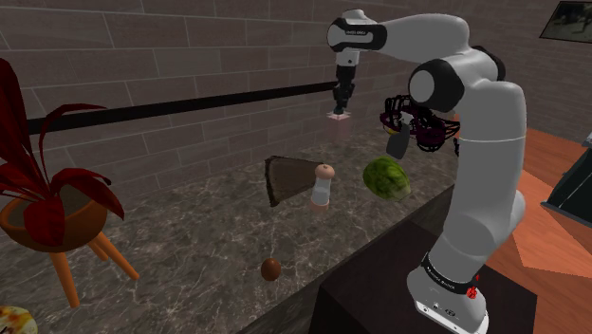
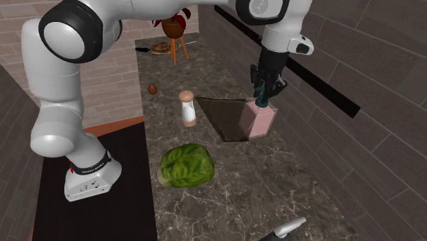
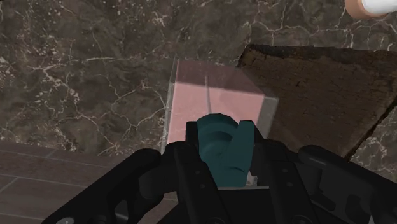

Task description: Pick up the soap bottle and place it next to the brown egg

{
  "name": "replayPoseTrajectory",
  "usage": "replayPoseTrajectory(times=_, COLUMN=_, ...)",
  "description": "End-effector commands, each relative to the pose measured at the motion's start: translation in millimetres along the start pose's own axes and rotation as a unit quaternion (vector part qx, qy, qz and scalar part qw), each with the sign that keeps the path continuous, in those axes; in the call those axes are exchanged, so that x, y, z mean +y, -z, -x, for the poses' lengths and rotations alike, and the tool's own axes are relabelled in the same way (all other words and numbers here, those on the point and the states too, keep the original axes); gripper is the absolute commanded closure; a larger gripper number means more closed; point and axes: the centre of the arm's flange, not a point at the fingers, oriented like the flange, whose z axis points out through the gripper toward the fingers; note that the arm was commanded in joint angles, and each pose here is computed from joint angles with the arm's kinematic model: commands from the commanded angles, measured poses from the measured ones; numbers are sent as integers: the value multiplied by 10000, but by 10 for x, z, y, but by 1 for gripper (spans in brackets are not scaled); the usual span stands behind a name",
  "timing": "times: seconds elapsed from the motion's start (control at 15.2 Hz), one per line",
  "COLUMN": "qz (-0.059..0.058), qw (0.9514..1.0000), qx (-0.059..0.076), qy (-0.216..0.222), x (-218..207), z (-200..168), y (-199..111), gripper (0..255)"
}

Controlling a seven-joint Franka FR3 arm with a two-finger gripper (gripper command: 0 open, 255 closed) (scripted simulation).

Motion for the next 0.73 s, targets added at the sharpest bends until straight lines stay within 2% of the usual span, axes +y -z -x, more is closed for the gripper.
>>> replayPoseTrajectory(times=0.0, qz=1, qw=10000, qx=0, qy=-2, x=-276, z=36, y=15, gripper=255)
replayPoseTrajectory(times=0.66, qz=1, qw=10000, qx=0, qy=-2, x=-1592, z=133, y=-12, gripper=255)
